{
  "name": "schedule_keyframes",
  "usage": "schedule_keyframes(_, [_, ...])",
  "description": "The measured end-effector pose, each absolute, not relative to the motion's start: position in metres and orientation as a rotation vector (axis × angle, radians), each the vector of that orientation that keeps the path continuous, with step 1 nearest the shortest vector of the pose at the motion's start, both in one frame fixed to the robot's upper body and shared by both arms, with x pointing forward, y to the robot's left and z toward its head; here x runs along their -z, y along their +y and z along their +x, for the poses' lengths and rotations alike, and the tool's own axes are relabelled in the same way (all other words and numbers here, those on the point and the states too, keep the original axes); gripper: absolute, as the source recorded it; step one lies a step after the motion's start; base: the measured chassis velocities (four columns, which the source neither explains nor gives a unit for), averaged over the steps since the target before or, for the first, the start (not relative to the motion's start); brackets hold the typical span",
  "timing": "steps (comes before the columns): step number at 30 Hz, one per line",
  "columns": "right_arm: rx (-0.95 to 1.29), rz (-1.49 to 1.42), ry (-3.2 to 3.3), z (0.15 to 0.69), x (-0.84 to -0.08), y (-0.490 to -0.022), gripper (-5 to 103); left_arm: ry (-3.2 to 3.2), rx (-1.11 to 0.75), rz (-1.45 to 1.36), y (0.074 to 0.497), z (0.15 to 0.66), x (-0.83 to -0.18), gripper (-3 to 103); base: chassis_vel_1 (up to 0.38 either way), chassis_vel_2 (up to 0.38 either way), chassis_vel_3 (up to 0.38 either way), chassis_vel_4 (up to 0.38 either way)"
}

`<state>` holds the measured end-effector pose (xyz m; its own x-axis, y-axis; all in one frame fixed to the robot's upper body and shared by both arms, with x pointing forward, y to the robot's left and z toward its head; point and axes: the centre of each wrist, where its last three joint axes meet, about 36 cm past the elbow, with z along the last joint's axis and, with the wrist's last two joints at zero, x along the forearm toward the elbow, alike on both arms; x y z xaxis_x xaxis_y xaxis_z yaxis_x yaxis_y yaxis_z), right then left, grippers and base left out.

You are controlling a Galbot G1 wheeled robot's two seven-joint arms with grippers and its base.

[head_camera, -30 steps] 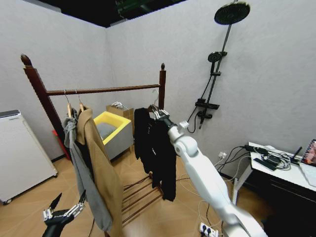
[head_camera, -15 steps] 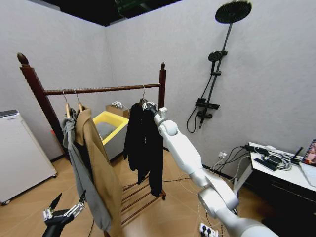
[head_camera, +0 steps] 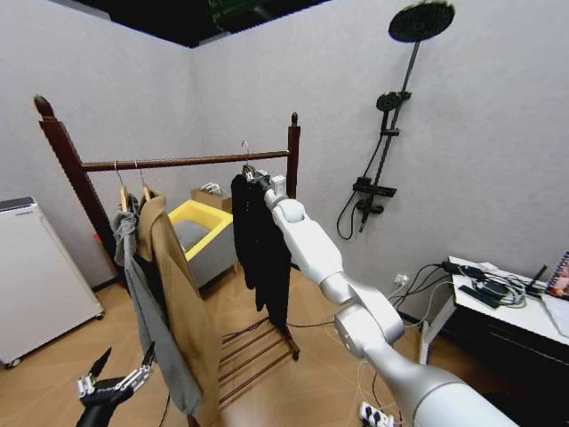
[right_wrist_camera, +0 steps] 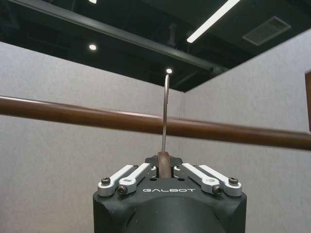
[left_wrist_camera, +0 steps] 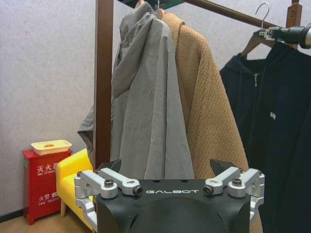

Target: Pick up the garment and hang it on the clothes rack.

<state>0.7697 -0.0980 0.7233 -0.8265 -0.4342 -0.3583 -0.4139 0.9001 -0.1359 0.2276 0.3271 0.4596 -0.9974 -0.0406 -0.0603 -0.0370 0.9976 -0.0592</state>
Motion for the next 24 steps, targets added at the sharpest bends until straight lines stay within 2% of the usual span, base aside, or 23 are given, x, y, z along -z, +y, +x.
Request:
schedule_keyframes(18, [-0.093,-0.641,2.803,0.770,-0.714,-0.097,10,3.078,0.089,-0.060,0.327,0.228,-0.460,100,0.000,0.000,0.000,0.000])
schedule_keyframes(20, [-0.102,-0.649,2.801,0.768,-0.714,-0.095,7,3.078,0.089,-0.060,0.327,0.228,-0.460,100,0.000,0.000,0.000,0.000])
schedule_keyframes(23, [-0.113,-0.670,2.766,0.761,-0.715,-0.091,21,3.078,0.089,-0.060,0.327,0.228,-0.460,100,0.000,0.000,0.000,0.000])
schedule_keyframes(24, [-0.113,-0.670,2.766,0.761,-0.715,-0.091,21,3.078,0.089,-0.060,0.327,0.228,-0.460,100,0.000,0.000,0.000,0.000])
